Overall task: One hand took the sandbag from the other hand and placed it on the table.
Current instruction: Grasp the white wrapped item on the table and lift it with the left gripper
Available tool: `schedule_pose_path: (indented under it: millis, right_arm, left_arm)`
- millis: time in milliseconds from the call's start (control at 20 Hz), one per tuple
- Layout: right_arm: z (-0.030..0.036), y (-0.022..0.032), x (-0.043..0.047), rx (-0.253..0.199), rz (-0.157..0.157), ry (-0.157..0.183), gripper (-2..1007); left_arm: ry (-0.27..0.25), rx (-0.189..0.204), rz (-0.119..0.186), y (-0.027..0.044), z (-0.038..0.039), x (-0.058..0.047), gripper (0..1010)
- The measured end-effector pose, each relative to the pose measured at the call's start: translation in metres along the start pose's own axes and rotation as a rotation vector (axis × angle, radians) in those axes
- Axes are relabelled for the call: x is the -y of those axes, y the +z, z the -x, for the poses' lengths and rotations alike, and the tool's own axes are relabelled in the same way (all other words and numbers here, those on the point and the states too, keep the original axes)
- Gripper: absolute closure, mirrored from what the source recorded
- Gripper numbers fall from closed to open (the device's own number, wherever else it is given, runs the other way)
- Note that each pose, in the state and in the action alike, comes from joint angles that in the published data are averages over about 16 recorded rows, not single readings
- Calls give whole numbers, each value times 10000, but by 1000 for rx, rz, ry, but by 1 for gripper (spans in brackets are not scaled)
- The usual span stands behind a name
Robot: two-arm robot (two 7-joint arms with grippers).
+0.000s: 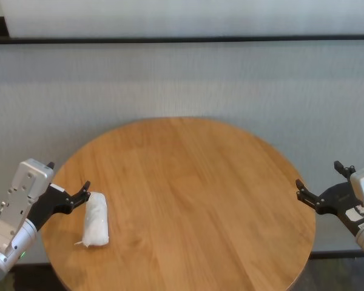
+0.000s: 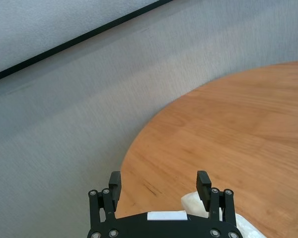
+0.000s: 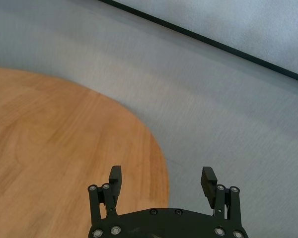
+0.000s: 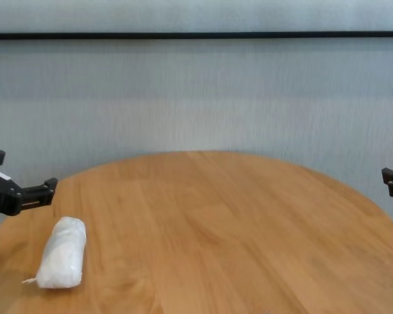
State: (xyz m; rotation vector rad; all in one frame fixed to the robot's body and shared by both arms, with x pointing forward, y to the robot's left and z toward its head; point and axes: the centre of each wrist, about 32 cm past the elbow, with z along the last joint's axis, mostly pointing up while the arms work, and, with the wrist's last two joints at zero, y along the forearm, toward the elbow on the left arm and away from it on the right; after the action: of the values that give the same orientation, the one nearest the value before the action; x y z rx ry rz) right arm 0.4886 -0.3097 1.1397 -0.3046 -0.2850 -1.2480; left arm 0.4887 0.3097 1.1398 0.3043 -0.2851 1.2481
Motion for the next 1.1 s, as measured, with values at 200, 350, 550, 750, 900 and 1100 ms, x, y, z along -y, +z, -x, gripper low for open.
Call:
schedule_pose_path:
  millis: [200, 350, 550, 750, 900, 1100]
  right_arm:
    - [0, 0, 0, 0, 0, 0, -2]
    - [0, 0, 0, 0, 0, 0, -2]
    - [0, 0, 0, 0, 0, 0, -2]
    - [0, 0, 0, 0, 0, 0, -2]
    - [0, 0, 0, 0, 0, 0, -2]
    - [0, 0, 0, 0, 0, 0, -2]
  left_arm:
    - [0, 0, 0, 0, 0, 0, 10]
    - [0, 0, 0, 0, 0, 0, 10]
    - [0, 0, 0, 0, 0, 0, 10]
    - [0, 0, 0, 0, 0, 0, 10]
    - [0, 0, 0, 0, 0, 0, 10]
    - [0, 0, 0, 0, 0, 0, 10]
